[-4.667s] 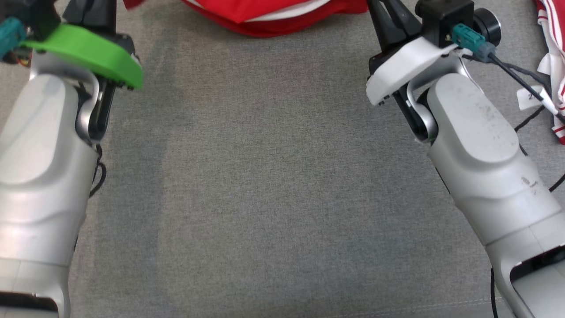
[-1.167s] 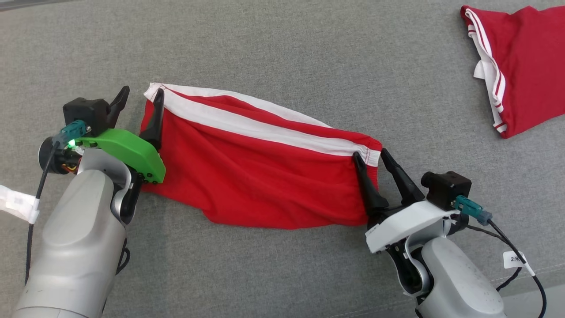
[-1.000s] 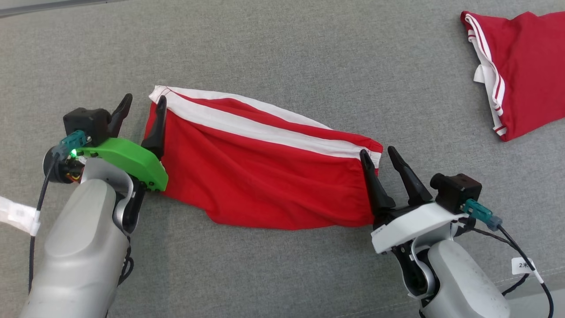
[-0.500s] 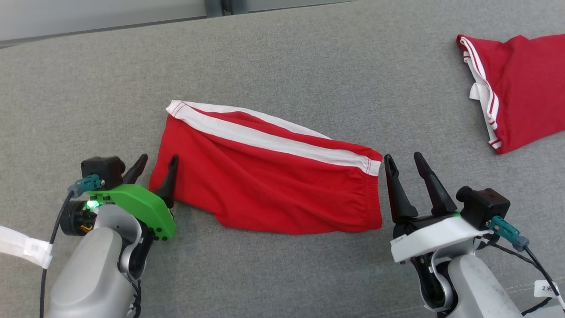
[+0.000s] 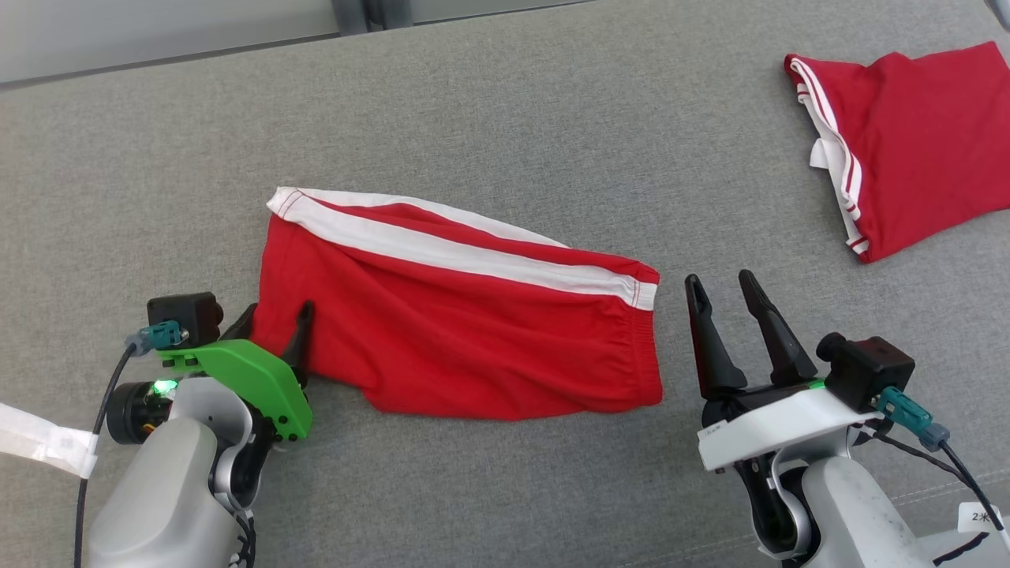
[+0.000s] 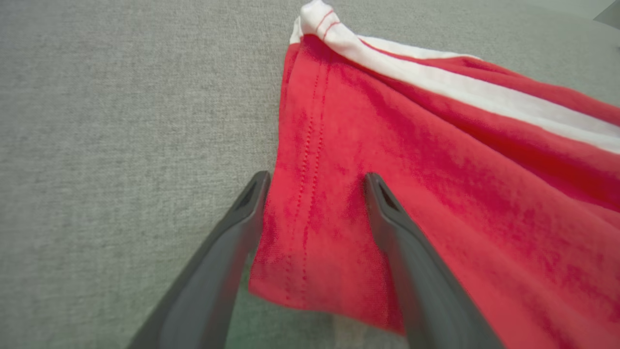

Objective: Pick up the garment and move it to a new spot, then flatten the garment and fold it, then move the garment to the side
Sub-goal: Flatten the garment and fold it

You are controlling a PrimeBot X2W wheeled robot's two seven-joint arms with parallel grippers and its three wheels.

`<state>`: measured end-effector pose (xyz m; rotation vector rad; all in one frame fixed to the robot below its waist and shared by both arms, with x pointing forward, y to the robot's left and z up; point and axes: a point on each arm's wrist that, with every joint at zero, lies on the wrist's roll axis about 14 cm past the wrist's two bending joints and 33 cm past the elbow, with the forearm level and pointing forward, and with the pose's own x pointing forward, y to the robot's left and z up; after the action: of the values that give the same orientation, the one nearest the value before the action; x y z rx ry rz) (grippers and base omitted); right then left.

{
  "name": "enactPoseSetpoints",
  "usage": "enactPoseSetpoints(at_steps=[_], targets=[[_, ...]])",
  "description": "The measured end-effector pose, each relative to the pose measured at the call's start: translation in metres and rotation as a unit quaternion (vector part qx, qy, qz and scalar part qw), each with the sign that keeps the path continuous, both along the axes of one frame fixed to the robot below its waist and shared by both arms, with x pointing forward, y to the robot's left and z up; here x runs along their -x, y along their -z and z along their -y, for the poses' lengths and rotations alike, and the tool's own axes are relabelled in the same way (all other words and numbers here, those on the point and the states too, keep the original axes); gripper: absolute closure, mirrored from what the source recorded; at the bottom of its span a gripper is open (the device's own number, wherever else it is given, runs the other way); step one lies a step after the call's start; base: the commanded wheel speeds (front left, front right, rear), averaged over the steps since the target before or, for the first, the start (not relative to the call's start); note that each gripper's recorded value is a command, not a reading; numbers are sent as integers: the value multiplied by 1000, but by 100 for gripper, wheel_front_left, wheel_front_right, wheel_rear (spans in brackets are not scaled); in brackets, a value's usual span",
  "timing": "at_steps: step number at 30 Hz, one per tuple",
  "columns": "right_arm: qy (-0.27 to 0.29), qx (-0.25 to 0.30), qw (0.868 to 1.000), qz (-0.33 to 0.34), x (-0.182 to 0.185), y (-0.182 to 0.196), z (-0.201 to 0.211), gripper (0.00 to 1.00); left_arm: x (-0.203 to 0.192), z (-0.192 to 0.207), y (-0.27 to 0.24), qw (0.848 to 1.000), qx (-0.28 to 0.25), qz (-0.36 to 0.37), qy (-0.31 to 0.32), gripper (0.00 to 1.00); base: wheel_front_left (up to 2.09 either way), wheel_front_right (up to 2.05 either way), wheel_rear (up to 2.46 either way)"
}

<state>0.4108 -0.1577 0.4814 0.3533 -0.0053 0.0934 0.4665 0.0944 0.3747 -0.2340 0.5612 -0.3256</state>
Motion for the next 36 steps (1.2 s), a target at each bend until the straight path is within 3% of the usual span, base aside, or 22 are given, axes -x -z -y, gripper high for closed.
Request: enactPoseSetpoints(at_steps=[3,4,5,7,21,36], targets=[[4,1,1000,0,1,0,3,0,1,4,2,1000,2,-4,5,0,0,0,0],[4,1,1000,0,1,0,3,0,2,6,2,1000,4,-5,8,38,0,0,0],[5,1,1000,1,2,-1,3,0,3,7,2,1000,5,-5,9,55,0,0,0],[4,1,1000,1,2,-1,3,0,4,11,1,1000,10,-5,14,100,0,0,0],[3,-3,1000,10,5,-7,1,0,11,-3,-14,997,48,39,-38,100,0,0,0],[-30,5,999,9,9,-12,-19,0,69,-33,-21,990,64,32,-125,100,0,0,0]])
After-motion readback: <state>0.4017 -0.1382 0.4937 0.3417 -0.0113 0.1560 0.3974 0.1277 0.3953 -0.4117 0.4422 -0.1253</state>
